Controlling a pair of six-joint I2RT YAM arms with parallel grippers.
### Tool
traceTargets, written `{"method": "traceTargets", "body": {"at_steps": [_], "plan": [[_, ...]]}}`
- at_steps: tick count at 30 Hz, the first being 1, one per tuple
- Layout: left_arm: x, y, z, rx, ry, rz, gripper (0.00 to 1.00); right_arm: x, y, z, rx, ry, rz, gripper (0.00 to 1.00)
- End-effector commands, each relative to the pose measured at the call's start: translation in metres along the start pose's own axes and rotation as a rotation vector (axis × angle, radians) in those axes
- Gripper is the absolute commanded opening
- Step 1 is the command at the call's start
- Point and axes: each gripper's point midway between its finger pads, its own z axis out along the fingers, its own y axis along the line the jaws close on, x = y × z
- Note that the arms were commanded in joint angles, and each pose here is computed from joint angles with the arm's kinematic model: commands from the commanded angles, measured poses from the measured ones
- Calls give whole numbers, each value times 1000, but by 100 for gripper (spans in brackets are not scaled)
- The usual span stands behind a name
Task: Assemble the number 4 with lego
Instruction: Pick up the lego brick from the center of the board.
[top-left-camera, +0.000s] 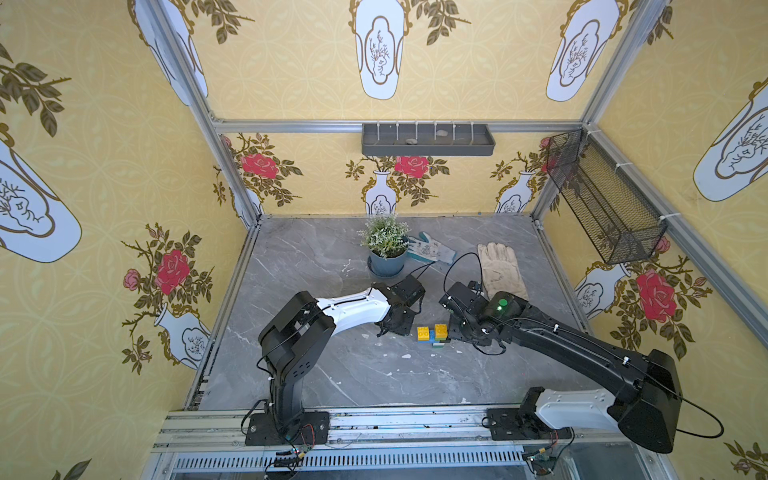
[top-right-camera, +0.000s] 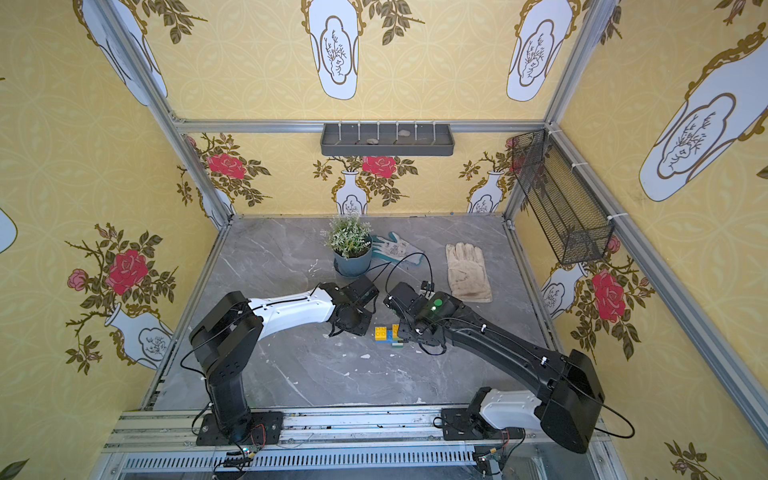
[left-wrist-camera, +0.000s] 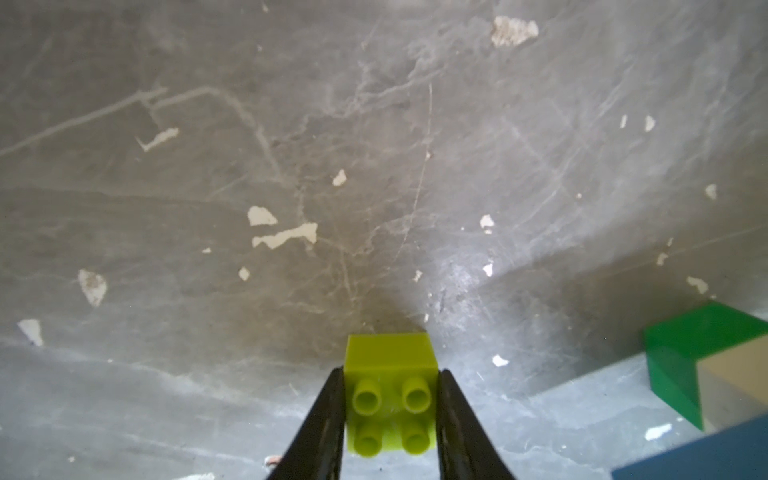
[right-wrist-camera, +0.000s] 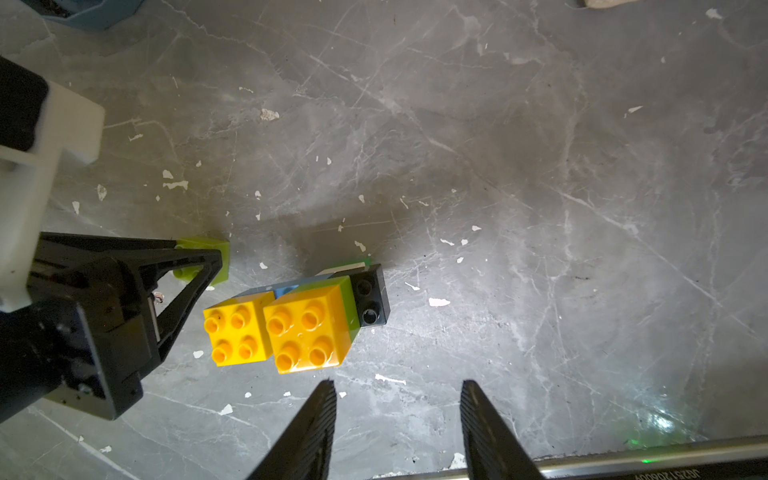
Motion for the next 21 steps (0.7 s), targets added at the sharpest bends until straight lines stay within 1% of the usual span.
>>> {"method": "traceTargets", "body": {"at_steps": [1, 6, 10, 11, 13, 16, 18, 21], "plan": [[2, -3, -2, 22, 7, -12, 30, 0, 1, 2, -2, 0, 0, 49], [2, -1, -5, 27, 5, -41, 15, 0, 13, 4, -37, 2, -26, 48], [4, 7, -2, 28, 16, -90, 14, -6, 30, 7, -59, -6, -63, 51], [5, 9, -1, 24, 23, -97, 13, -7, 33, 8, -59, -6, -71, 51], [7, 13, -3, 14, 35, -113, 7, -9, 40, 9, -65, -11, -84, 51], [3, 16, -20, 1, 17, -141, 2, -12, 41, 11, -55, -20, -89, 51], [-2, 19, -39, -5, -16, -165, 0, -13, 38, 13, -48, -19, -84, 48], [-10, 22, -69, -2, -68, -256, 0, -12, 36, 14, -50, -14, -86, 43]]}}
